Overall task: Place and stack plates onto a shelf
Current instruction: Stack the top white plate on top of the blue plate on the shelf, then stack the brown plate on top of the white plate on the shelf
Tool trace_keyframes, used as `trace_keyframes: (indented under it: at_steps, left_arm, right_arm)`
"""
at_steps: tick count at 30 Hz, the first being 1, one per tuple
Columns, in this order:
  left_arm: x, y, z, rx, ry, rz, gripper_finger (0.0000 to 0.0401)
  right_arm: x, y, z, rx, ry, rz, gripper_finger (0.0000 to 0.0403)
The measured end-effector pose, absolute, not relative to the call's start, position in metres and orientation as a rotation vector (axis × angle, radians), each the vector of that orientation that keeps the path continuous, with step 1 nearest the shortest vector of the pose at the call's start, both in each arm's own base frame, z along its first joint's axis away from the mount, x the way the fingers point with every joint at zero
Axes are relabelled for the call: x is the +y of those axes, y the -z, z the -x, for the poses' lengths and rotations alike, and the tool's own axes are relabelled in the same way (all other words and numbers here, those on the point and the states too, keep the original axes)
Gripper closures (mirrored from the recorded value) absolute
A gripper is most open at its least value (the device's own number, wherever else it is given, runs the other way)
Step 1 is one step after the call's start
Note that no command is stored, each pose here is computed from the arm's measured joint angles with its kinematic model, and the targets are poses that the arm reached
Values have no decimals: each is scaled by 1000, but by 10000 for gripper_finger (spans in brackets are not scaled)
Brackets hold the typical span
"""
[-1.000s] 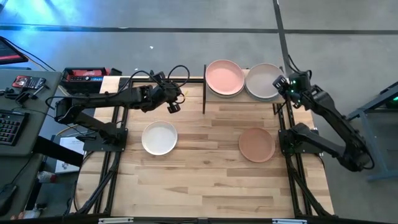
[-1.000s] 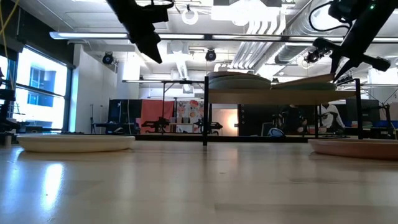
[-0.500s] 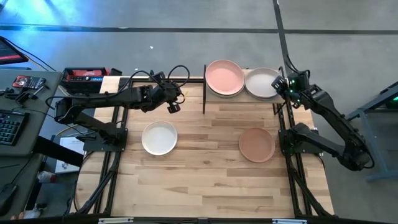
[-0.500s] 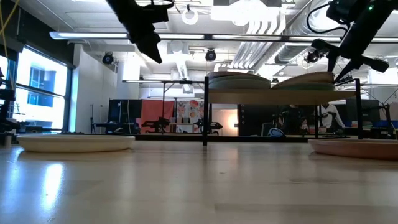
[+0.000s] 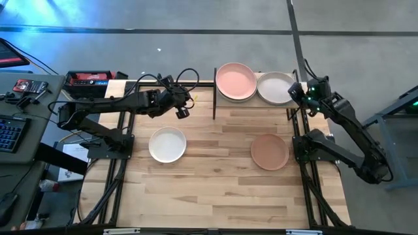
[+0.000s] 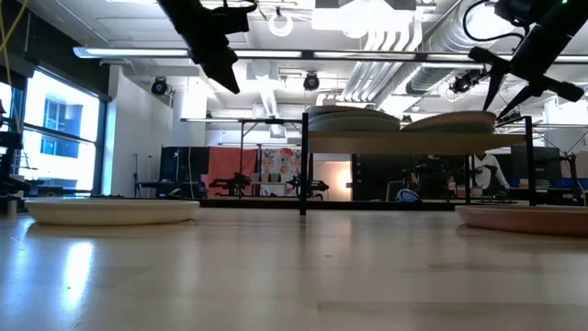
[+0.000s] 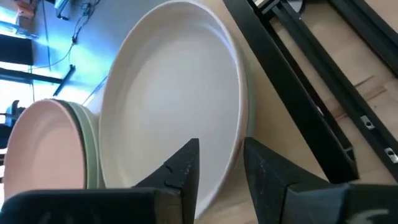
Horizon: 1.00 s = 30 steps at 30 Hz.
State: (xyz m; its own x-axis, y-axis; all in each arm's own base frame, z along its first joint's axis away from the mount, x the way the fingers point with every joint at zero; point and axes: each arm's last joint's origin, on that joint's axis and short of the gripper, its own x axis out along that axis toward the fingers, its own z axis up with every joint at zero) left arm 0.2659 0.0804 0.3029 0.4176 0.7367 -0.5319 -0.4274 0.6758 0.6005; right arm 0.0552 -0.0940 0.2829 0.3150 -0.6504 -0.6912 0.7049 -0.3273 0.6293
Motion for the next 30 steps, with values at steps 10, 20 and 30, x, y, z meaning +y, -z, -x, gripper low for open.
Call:
trace_keyframes:
  at_steps: [10,20,30]
  left_arm:
    - [81,-304,-266,856,-757,-403,284]
    - [81,-306,-269,820,-766,-395,284]
    - [81,-309,-272,769,-761,-380,284]
  right_arm:
    - [-83,-290,-51,3,1252,-1336,300]
    - [-85,-292,-56,26,1136,-1363,300]
    - [-83,-288,-55,107,1148,-1336,300]
